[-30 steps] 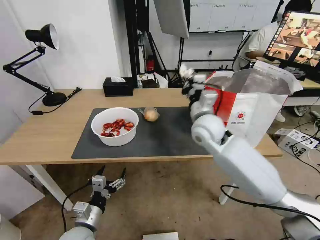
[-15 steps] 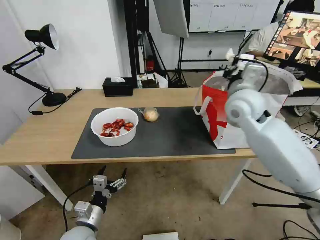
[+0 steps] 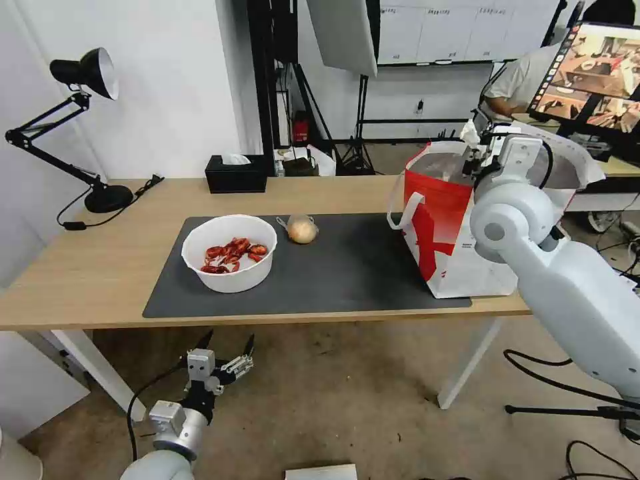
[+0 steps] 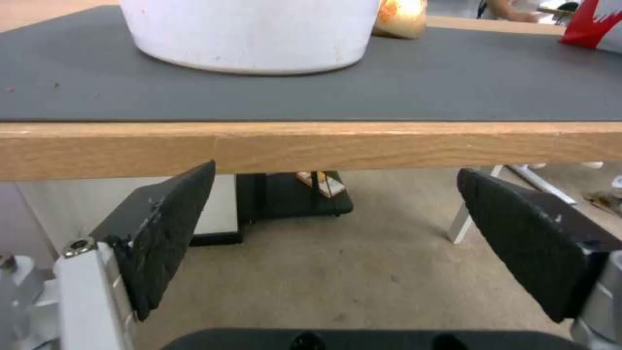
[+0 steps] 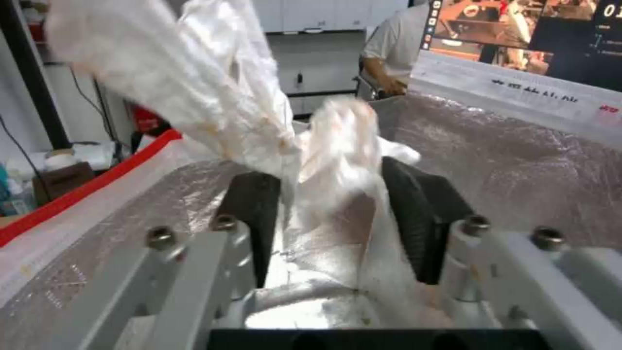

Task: Pick up the trash from the table and place it into the takeout bag.

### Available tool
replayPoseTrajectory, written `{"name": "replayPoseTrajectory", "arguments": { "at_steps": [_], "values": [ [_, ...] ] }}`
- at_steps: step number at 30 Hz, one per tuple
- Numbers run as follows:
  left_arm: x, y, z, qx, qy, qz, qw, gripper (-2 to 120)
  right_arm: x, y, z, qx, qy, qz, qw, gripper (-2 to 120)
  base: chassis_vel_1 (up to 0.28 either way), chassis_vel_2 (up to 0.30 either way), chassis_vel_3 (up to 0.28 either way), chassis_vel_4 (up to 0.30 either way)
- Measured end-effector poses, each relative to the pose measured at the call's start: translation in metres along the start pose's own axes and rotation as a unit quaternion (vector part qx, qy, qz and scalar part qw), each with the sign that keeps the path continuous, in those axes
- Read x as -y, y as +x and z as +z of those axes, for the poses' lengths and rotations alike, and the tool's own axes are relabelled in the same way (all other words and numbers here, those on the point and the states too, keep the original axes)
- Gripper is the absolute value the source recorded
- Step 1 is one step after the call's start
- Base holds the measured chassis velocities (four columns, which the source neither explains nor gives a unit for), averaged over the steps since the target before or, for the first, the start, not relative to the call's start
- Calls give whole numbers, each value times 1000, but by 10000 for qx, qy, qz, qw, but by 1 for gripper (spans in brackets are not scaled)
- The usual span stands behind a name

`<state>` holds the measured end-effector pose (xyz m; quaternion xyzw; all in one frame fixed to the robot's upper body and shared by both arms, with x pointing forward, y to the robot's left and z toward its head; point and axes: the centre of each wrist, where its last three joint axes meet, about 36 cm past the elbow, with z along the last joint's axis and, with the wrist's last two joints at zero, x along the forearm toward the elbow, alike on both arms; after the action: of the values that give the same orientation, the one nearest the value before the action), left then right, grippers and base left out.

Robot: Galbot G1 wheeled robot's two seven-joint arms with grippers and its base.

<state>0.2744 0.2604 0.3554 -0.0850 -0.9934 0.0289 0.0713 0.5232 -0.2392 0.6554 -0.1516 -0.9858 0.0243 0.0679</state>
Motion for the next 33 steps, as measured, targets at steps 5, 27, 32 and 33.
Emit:
{"name": "replayPoseTrajectory", "arguments": {
  "at_steps": [5, 27, 32, 33],
  "values": [
    [0, 1, -1, 6, 3, -7, 10000, 100, 1, 2, 1, 5, 19, -38, 10000, 67, 0, 0, 0, 0],
    [-1, -3, -14, 179, 51, -9, 9998, 100, 23, 38, 8, 1076, -899, -1992, 9699, 100, 0, 0, 0, 0],
    [-1, -2, -16, 201, 46, -17, 9998, 100, 35, 62, 34, 1480, -926, -3112, 9342, 100, 0, 0, 0, 0],
    [-1, -2, -16, 216, 49, -14, 9998, 100, 37, 69, 44, 1543, -883, -3359, 9250, 100, 0, 0, 0, 0]
  ]
}}
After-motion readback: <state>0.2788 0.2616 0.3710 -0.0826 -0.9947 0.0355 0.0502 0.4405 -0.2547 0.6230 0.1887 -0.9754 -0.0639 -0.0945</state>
